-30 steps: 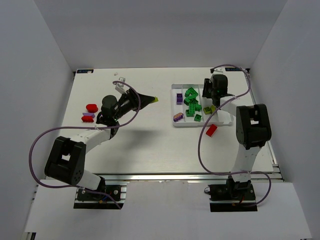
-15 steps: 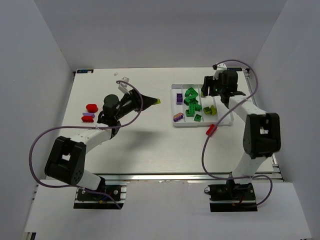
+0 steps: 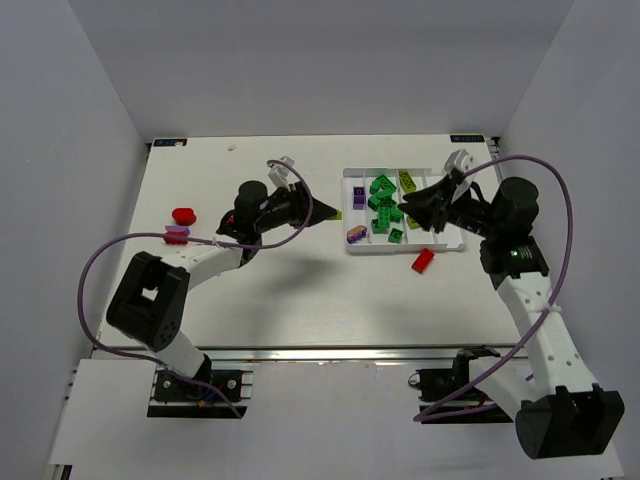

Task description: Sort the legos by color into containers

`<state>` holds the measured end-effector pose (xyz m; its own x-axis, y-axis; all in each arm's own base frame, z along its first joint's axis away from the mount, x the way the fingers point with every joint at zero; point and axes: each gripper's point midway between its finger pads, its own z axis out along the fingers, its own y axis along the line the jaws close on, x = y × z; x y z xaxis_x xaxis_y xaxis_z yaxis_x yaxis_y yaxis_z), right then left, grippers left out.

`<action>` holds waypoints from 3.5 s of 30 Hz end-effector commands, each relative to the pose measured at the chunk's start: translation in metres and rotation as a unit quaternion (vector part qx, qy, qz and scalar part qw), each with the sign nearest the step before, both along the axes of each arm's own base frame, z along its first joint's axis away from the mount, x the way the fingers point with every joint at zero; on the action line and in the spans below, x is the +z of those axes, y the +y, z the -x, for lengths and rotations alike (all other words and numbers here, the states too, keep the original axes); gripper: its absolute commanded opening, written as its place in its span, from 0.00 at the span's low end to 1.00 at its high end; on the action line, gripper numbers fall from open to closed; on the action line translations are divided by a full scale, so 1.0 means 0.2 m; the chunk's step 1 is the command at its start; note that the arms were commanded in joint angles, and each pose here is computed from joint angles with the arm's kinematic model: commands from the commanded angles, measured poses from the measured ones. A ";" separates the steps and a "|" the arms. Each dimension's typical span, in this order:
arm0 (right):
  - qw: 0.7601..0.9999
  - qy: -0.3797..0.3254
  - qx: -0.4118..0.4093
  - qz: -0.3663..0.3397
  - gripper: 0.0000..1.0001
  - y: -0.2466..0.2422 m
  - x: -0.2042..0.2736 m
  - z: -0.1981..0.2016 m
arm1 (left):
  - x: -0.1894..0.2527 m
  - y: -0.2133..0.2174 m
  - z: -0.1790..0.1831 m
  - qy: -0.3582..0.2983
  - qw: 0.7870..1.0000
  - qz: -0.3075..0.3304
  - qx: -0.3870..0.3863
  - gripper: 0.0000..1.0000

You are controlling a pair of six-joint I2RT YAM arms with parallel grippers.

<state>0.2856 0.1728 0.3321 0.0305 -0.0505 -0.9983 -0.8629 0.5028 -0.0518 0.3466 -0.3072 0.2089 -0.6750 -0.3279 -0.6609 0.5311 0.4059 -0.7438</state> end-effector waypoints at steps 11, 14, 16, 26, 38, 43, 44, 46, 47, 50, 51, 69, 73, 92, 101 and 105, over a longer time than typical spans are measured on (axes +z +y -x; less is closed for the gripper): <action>0.992 -0.098 -0.079 -0.002 0.00 -0.19 0.10 0.09 | -0.14 -0.46 -0.30 -0.007 0.992 -0.129 -0.004 0.00; 0.991 -0.101 -0.090 -0.007 0.00 -0.20 0.13 0.10 | -0.17 -0.62 -0.41 -0.015 0.991 -0.136 -0.006 0.00; 0.989 -0.106 -0.105 -0.009 0.00 -0.25 0.14 0.10 | -0.32 -0.71 -0.46 0.000 0.988 -0.156 -0.012 0.00; 0.987 -0.110 -0.119 -0.018 0.00 -0.30 0.16 0.12 | -0.28 -1.02 -0.78 -0.081 0.991 -0.103 0.031 0.02; 0.989 -0.093 -0.112 -0.023 0.00 -0.30 0.14 0.10 | -0.34 -1.14 -0.84 -0.120 0.988 -0.079 0.055 0.16; 0.989 -0.090 -0.116 -0.023 0.00 -0.32 0.13 0.09 | -0.36 -1.17 -0.83 -0.119 0.989 -0.069 0.053 0.19; 0.989 -0.090 -0.114 -0.023 0.00 -0.32 0.14 0.10 | -0.39 -1.17 -0.83 -0.117 0.989 -0.070 0.052 0.24; 0.989 -0.089 -0.114 -0.023 0.00 -0.32 0.13 0.10 | -0.40 -1.18 -0.84 -0.117 0.989 -0.073 0.056 0.32; 0.989 -0.089 -0.114 -0.023 0.00 -0.33 0.13 0.10 | -0.41 -1.19 -0.84 -0.117 0.989 -0.074 0.056 0.34; 0.990 -0.081 -0.114 -0.029 0.00 -0.34 0.13 0.10 | -0.44 -1.19 -0.85 -0.112 0.989 -0.078 0.062 0.45; 0.990 -0.080 -0.116 -0.030 0.00 -0.35 0.13 0.10 | -0.45 -1.20 -0.84 -0.111 0.989 -0.079 0.062 0.50; 0.998 -0.060 -0.028 -0.016 0.35 -0.29 0.05 0.17 | 0.10 -0.90 -0.68 -0.177 0.976 -0.099 0.082 0.18; 0.999 -0.020 0.033 -0.017 0.56 -0.24 0.00 0.20 | 0.23 -0.49 -0.67 -0.163 0.970 -0.110 0.145 0.01; 0.995 0.083 0.026 0.042 0.29 0.07 -0.30 -0.04 | -0.32 1.68 -0.68 0.142 0.839 -0.266 0.452 0.71; 0.996 0.079 0.028 0.042 0.39 0.07 -0.30 -0.04 | -0.56 1.91 -0.62 0.186 0.772 -0.420 0.440 0.89; 0.996 0.077 0.033 0.044 0.40 0.08 -0.30 -0.04 | -0.54 1.99 -0.58 0.205 0.735 -0.422 0.489 0.90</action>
<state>0.2911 0.1862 0.2496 -0.1999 -0.1401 -0.9697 -0.8819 0.4571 0.1158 0.4678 0.0698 0.0777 -0.6339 -0.3806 -0.6733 -0.4428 0.8924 -0.0875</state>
